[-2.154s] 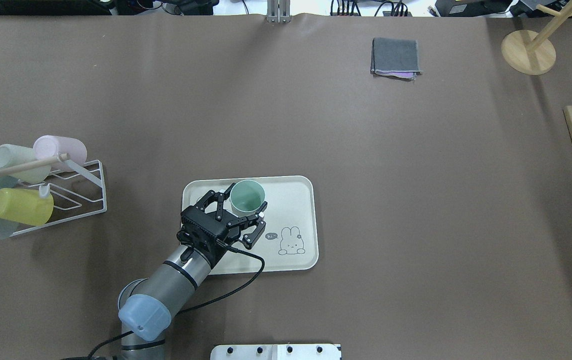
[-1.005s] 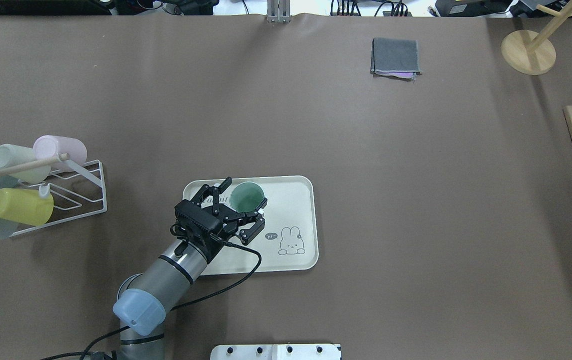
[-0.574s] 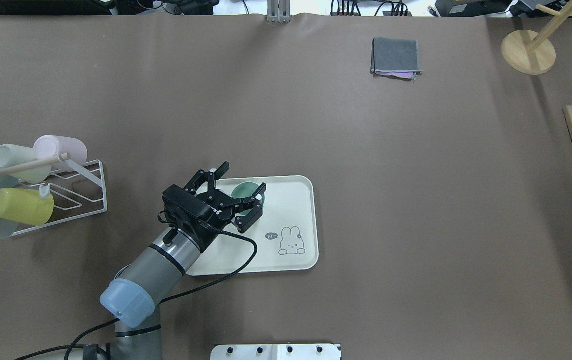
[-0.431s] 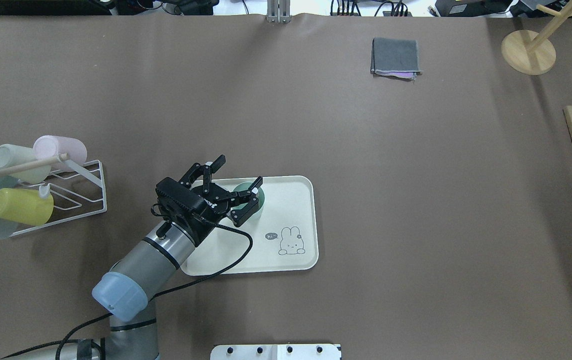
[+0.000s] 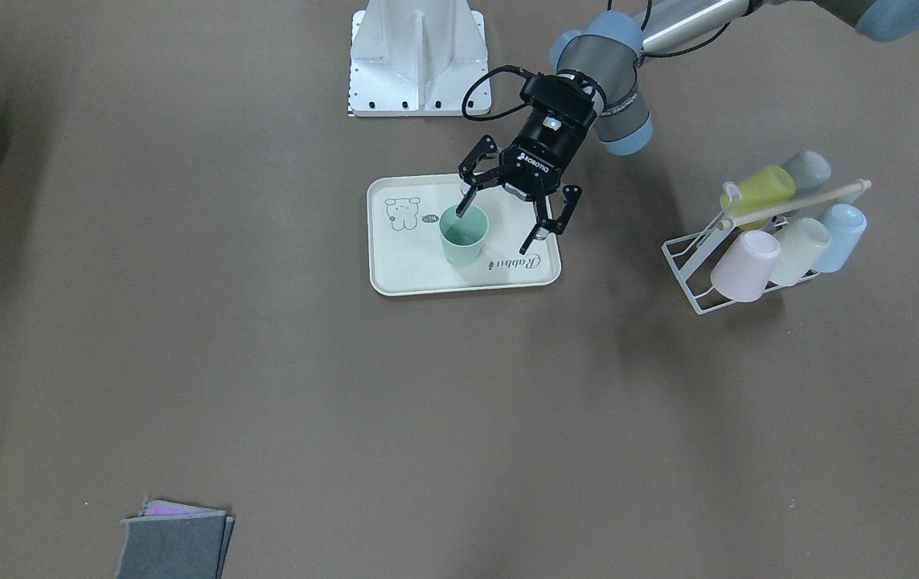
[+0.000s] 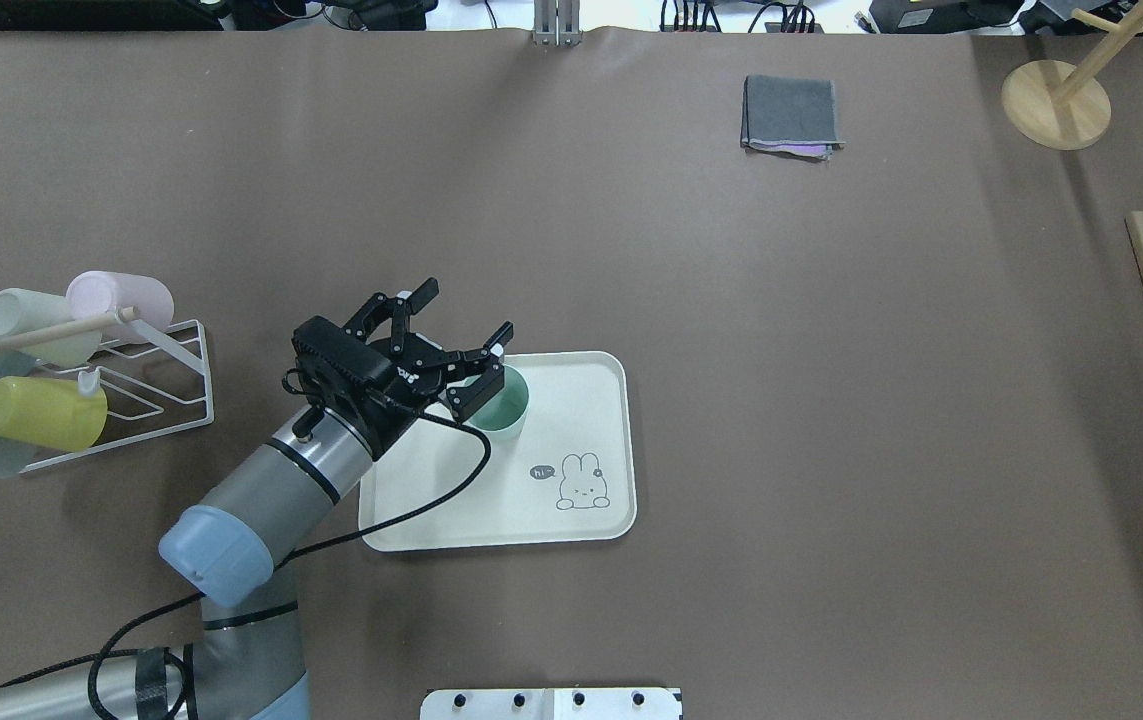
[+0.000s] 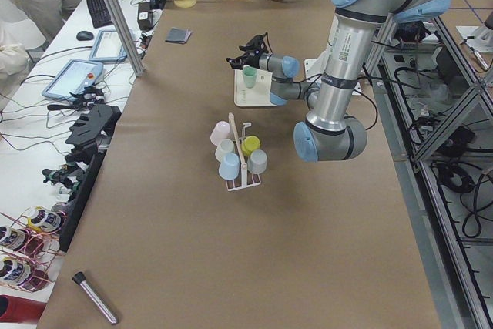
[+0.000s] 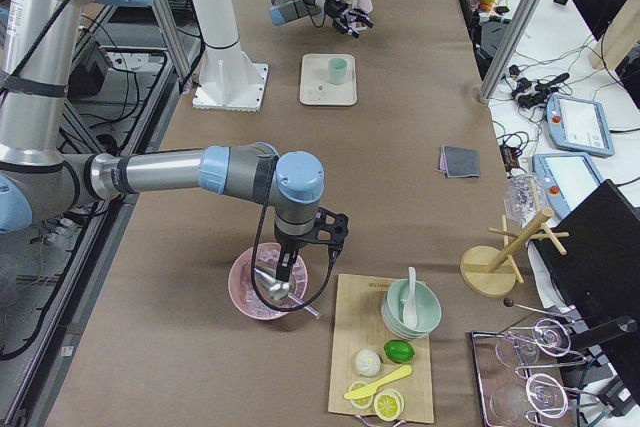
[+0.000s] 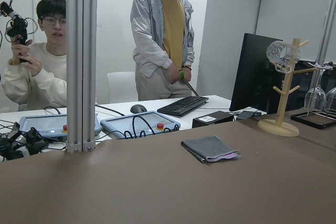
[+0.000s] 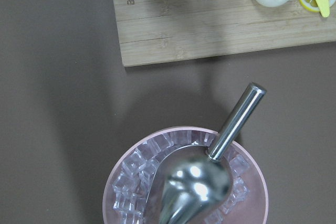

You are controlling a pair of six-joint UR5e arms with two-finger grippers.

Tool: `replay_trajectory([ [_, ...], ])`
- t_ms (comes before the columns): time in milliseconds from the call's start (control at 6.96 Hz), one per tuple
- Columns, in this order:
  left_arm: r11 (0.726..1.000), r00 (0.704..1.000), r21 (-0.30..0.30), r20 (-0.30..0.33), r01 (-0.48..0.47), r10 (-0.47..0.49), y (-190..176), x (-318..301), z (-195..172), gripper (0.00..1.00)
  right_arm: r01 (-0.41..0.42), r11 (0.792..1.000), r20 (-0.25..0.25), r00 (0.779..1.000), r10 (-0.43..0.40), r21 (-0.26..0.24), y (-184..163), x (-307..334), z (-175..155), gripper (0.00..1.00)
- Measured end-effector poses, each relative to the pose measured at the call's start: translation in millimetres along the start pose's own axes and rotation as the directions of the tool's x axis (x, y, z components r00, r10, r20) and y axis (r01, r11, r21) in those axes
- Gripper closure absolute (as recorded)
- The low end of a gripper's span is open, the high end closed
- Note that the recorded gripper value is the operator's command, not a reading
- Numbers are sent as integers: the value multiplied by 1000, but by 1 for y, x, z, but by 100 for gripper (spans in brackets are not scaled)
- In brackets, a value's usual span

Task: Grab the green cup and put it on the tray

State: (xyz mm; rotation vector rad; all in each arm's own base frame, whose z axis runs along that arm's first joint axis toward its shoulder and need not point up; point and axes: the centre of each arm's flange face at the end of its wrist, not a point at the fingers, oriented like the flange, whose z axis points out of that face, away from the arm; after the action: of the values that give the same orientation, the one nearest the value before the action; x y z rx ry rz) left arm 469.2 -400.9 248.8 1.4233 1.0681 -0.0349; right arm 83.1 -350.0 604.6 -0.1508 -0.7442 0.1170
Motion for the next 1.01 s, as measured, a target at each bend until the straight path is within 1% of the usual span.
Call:
replay_trajectory([
  [287,997,1000,-73,21,-22,24,-46,-44,20,2,2,1000,1,1000,-2,2,-1,-1,-1,0],
  [574,985,998,-169,52,-22,31,-106,-98,31,2,4,1000,1,1000,-4,4,-2,-2,-2,0],
  [718,974,997,-228,71,-20,37,-140,-130,32,2,6,1000,1,1000,-6,5,-2,-2,-2,0],
  [862,955,995,-297,92,-6,35,-174,-170,29,2,6,1000,2,1000,-6,5,-3,-2,-2,0],
  [1005,930,992,-368,122,27,19,-208,-215,21,2,3,1000,4,1000,-3,4,-3,-2,-1,0],
])
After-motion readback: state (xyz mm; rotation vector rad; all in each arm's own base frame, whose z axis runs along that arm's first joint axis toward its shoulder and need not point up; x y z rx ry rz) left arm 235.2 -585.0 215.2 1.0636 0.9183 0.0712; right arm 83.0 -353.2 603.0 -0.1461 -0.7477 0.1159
